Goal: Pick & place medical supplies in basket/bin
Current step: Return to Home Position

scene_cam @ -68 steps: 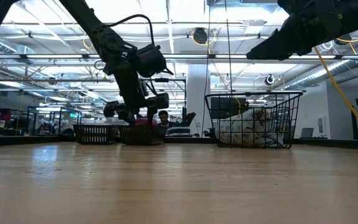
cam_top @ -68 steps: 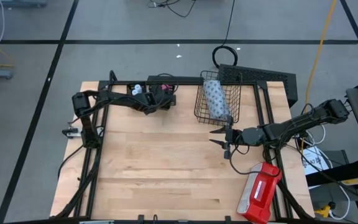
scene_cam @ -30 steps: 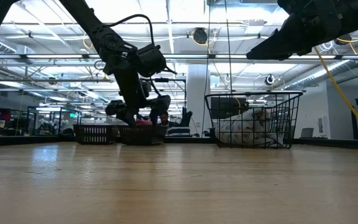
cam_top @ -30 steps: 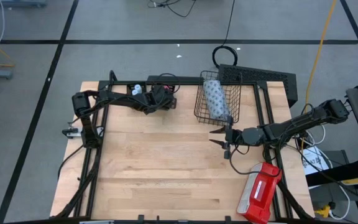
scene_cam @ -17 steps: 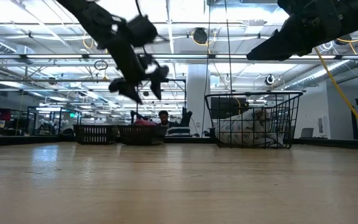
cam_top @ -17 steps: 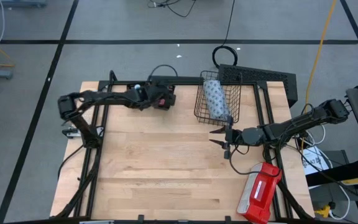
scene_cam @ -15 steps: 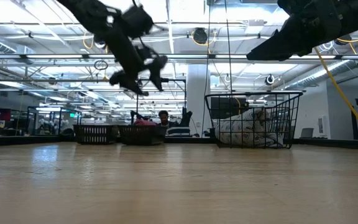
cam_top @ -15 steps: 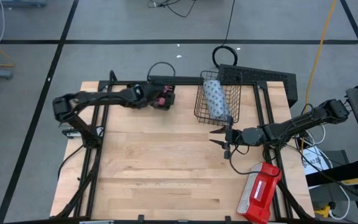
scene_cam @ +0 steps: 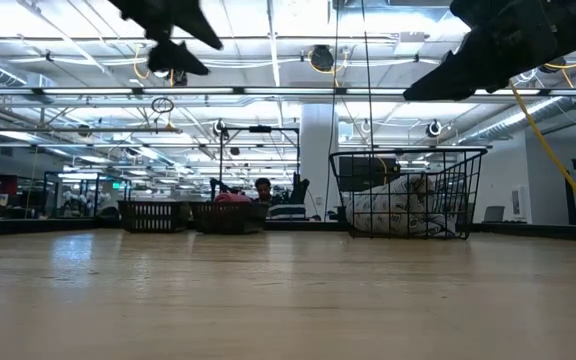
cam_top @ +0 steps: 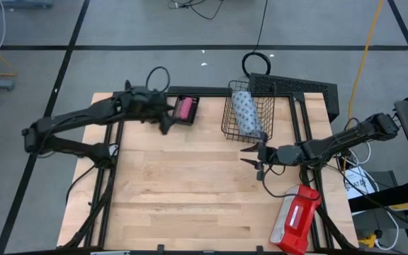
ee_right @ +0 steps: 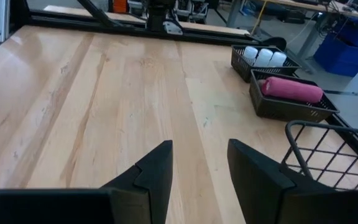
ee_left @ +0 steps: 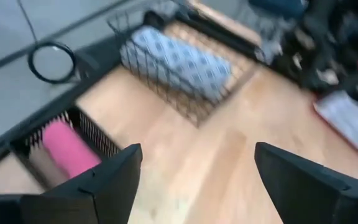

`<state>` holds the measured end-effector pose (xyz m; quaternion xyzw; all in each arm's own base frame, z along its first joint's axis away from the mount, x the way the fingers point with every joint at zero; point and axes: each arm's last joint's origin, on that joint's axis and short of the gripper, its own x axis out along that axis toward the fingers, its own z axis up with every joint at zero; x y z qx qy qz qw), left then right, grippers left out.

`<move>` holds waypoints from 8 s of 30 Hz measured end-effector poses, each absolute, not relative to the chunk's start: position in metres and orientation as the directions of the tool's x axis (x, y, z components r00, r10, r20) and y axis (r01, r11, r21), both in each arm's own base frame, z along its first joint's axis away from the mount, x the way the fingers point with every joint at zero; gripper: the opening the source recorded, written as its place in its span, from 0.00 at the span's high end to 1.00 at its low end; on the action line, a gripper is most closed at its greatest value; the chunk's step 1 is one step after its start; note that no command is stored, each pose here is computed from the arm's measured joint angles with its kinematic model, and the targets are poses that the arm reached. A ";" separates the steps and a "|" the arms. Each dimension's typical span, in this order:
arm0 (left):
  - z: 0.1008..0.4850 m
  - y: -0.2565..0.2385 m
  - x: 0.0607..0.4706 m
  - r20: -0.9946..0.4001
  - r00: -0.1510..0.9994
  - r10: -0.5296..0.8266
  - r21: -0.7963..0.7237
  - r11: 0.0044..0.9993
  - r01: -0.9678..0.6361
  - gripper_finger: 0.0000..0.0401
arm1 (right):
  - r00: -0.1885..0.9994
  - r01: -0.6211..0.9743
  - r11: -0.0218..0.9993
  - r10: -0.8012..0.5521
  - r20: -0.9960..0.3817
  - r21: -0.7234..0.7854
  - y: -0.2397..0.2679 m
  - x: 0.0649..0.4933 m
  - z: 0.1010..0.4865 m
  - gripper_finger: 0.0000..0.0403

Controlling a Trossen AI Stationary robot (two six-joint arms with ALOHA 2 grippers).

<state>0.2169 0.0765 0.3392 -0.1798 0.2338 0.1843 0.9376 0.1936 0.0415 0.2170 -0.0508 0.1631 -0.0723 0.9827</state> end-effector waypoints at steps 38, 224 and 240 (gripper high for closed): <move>0.241 0.015 0.068 0.050 0.946 0.321 -0.187 0.933 -0.307 0.24 | 0.981 0.150 0.989 -0.147 -0.124 0.013 0.014 0.096 0.261 0.64; 0.172 0.019 0.097 0.046 0.953 0.300 -0.064 0.953 -0.297 0.24 | 1.000 -0.012 0.995 0.011 -0.003 -0.099 0.020 0.102 0.170 0.64; 0.172 0.019 0.097 0.046 0.953 0.300 -0.064 0.953 -0.297 0.24 | 1.000 -0.011 0.995 0.011 -0.003 -0.098 0.020 0.102 0.170 0.64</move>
